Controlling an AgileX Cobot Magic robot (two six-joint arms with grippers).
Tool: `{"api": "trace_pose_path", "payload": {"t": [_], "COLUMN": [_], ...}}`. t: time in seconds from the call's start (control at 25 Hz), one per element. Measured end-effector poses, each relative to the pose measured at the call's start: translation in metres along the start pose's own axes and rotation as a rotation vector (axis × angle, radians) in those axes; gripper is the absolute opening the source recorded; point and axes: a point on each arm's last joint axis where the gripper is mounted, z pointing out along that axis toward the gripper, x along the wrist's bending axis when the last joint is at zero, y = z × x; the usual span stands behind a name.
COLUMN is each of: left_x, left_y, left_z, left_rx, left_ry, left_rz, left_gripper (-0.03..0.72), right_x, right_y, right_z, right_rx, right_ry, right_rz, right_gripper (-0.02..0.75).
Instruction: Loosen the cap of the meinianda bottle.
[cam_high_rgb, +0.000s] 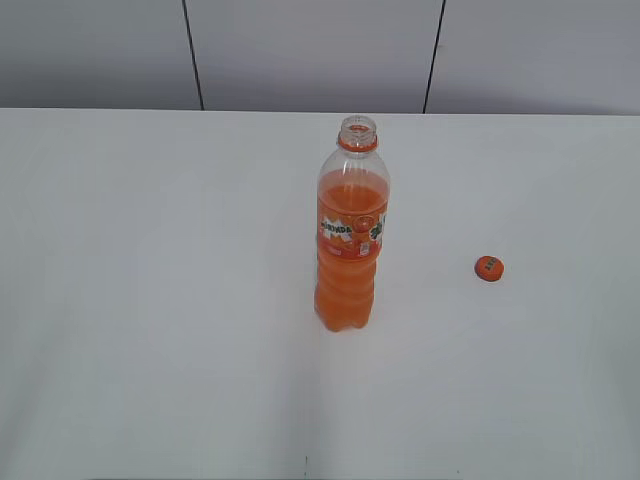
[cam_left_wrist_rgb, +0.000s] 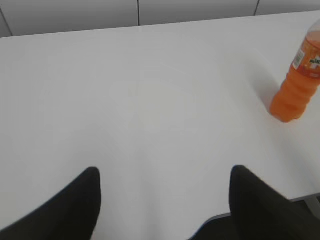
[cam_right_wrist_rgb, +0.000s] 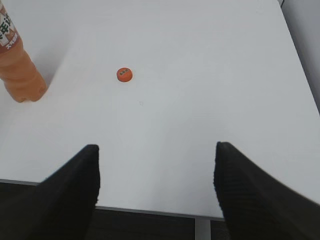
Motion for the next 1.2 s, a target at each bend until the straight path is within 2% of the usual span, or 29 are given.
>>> {"api": "trace_pose_path", "payload": {"t": [0.2, 0.48, 0.64, 0.88, 1.2], "left_x": [-0.005, -0.005, -0.005, -0.005, 0.001], "left_y": [-0.001, -0.004, -0.004, -0.004, -0.004], "left_z": [0.007, 0.011, 0.011, 0.011, 0.011], "left_rx": [-0.019, -0.009, -0.009, -0.011, -0.009], "left_ry": [-0.064, -0.067, -0.067, -0.064, 0.005], "left_rz": [0.023, 0.024, 0.019, 0.012, 0.022], "left_gripper": [0.489, 0.489, 0.461, 0.450, 0.450], "right_x": [0.001, 0.002, 0.002, 0.002, 0.002], "right_y": [-0.003, -0.004, -0.004, -0.004, -0.004], "right_z": [0.004, 0.011, 0.011, 0.011, 0.012], "right_rx": [0.018, 0.002, 0.002, -0.001, -0.002], "right_ry": [0.010, 0.021, 0.022, 0.024, 0.022], "right_rz": [0.001, 0.005, 0.004, 0.004, 0.003], "right_gripper": [0.534, 0.533, 0.533, 0.533, 0.533]}}
